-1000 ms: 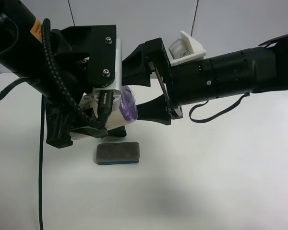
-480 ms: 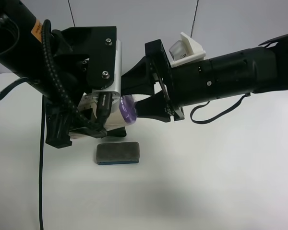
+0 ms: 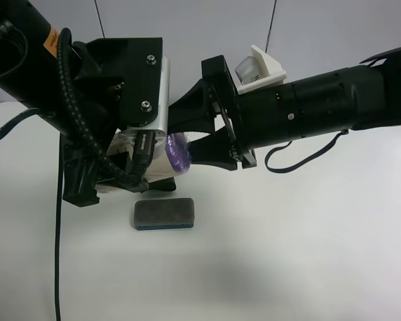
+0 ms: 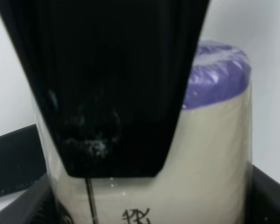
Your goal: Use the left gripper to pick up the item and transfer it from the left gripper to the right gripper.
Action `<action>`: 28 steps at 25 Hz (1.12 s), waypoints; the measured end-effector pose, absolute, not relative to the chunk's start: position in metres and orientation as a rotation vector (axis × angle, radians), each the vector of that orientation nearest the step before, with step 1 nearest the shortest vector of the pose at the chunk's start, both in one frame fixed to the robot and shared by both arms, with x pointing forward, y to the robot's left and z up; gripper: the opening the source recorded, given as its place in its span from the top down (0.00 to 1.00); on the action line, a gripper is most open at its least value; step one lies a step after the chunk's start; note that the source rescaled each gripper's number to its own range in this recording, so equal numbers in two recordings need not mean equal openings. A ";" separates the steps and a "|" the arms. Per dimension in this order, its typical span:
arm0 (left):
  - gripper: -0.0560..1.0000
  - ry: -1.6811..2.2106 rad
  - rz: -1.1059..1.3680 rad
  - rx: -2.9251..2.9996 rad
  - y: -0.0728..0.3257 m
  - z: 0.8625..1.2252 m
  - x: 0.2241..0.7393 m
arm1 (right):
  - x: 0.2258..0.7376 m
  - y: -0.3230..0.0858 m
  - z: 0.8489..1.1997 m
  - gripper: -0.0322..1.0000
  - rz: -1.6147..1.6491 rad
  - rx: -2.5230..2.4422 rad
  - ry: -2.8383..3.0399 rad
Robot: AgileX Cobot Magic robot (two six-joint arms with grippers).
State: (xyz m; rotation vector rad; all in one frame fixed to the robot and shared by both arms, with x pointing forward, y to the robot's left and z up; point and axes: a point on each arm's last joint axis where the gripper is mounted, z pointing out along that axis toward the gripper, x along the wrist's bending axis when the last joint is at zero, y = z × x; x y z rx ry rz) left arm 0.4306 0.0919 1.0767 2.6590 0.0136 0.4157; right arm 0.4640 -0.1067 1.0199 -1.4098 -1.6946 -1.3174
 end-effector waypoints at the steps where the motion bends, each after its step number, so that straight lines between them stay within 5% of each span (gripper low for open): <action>1: 0.52 0.030 0.416 2.649 0.092 1.078 0.431 | 0.465 -0.107 1.019 0.97 -1.317 -1.419 -1.707; 3: 0.16 0.043 0.419 2.640 0.091 1.079 0.431 | 0.467 -0.108 1.016 0.97 -1.314 -1.450 -1.734; 6: 0.03 0.045 0.422 2.635 0.091 1.079 0.431 | 0.468 -0.109 1.014 0.97 -1.313 -1.465 -1.741; 16: 0.01 0.036 0.421 2.650 0.094 1.083 0.429 | 0.468 -0.109 1.014 0.97 -1.314 -1.469 -1.741; 28: 0.01 0.410 0.608 2.588 0.149 1.133 0.399 | 0.470 -0.110 1.013 0.97 -1.318 -1.493 -1.754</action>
